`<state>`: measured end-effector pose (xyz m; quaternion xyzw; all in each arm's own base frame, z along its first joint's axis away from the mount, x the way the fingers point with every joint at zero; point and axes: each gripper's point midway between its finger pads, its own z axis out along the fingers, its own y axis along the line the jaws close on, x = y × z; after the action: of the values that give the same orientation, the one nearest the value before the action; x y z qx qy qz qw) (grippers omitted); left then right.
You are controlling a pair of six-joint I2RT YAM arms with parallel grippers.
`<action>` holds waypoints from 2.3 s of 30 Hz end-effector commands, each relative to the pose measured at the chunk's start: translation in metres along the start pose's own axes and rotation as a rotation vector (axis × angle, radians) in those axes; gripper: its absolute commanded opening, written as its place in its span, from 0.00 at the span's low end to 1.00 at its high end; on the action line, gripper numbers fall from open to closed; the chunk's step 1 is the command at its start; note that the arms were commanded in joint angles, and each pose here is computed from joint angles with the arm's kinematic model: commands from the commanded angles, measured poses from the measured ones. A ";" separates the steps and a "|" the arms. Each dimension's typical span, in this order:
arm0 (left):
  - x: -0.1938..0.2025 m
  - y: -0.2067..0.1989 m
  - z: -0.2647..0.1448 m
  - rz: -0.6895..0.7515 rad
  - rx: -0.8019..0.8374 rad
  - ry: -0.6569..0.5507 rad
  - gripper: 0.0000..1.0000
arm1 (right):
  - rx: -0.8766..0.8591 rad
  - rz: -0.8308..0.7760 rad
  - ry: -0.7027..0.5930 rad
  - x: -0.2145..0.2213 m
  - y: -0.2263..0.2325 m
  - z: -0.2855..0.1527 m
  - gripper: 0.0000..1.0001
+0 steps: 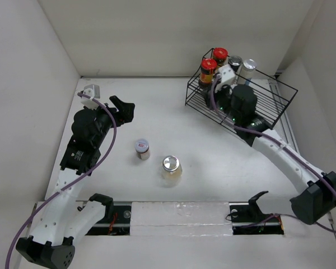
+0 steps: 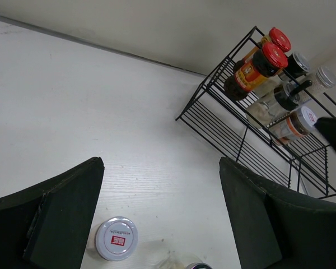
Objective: Organize the condiment bottles
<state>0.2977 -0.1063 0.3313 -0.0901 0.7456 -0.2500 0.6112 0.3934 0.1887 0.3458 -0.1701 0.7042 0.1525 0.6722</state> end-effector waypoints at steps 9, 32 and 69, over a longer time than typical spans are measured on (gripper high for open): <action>-0.006 -0.003 -0.001 -0.001 0.017 -0.030 0.80 | -0.562 -0.170 0.388 0.129 0.164 -0.064 0.98; -0.005 -0.008 -0.002 -0.001 0.047 -0.021 0.80 | -0.833 -0.207 0.616 0.227 0.249 -0.092 0.96; -0.013 -0.013 -0.008 0.009 0.065 -0.045 0.80 | 0.520 -0.020 0.104 -0.029 -0.139 -0.112 0.42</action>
<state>0.2896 -0.1127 0.3383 -0.0729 0.7394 -0.2700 0.6125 0.3403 0.0149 0.3286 -0.0174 0.8022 -0.0830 0.5910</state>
